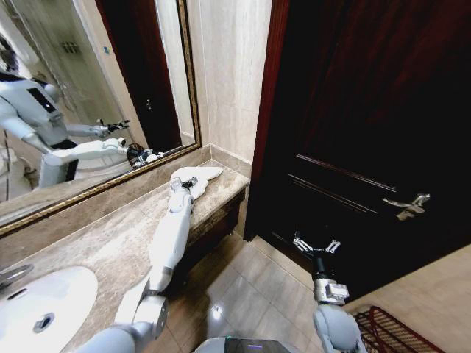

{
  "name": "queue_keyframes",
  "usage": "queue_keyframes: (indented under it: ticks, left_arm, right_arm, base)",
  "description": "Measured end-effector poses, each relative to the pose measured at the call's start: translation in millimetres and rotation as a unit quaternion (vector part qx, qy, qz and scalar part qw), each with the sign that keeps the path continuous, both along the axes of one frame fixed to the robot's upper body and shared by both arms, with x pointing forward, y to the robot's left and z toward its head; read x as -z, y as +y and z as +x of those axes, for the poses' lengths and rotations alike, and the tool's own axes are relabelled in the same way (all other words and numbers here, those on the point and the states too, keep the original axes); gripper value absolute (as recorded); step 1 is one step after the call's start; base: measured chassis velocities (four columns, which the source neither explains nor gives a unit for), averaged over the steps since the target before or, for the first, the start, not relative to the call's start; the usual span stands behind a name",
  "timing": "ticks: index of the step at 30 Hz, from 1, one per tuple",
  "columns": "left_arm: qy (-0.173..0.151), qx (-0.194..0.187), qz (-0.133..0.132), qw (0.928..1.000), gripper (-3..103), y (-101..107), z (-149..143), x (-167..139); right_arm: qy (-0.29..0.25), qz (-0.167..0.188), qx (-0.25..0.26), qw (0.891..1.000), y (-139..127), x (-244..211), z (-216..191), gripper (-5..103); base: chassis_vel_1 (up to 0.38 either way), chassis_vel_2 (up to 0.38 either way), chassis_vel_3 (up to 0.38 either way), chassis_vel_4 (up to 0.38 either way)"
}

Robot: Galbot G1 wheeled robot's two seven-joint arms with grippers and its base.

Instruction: Discard the used towel into the hamper.

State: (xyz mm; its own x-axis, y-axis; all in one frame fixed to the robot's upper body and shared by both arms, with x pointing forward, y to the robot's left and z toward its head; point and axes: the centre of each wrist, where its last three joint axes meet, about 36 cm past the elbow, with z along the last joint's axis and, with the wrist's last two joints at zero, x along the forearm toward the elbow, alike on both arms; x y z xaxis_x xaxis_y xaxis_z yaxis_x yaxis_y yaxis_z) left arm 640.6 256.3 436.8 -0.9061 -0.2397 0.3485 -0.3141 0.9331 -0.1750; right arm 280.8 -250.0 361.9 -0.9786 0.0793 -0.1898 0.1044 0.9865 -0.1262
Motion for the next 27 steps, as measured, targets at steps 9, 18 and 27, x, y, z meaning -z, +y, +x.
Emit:
queue_keyframes:
  ticks: [9, 18, 27]
  left_arm:
    - [0.013, 0.024, 0.024, 0.9993, 84, 4.8, -2.9, 14.1]
    - [0.013, 0.030, 0.031, 0.9990, 45, 0.2, -9.2, 19.5]
    - [-0.003, 0.036, 0.025, 0.9990, 14, 0.2, -17.2, 27.0]
  right_arm:
    - [-0.002, 0.003, 0.001, 1.000, -1.8, -0.1, -0.1, 100]
    - [-0.003, 0.008, 0.003, 1.000, 1.0, 0.6, 1.3, 100]
    - [-0.005, 0.010, 0.004, 1.000, 1.9, -0.2, 1.4, 100]
  base:
    - [0.000, 0.000, 0.000, 0.000]
    - [0.000, 0.000, 0.000, 0.000]
    - [0.000, 0.000, 0.000, 0.000]
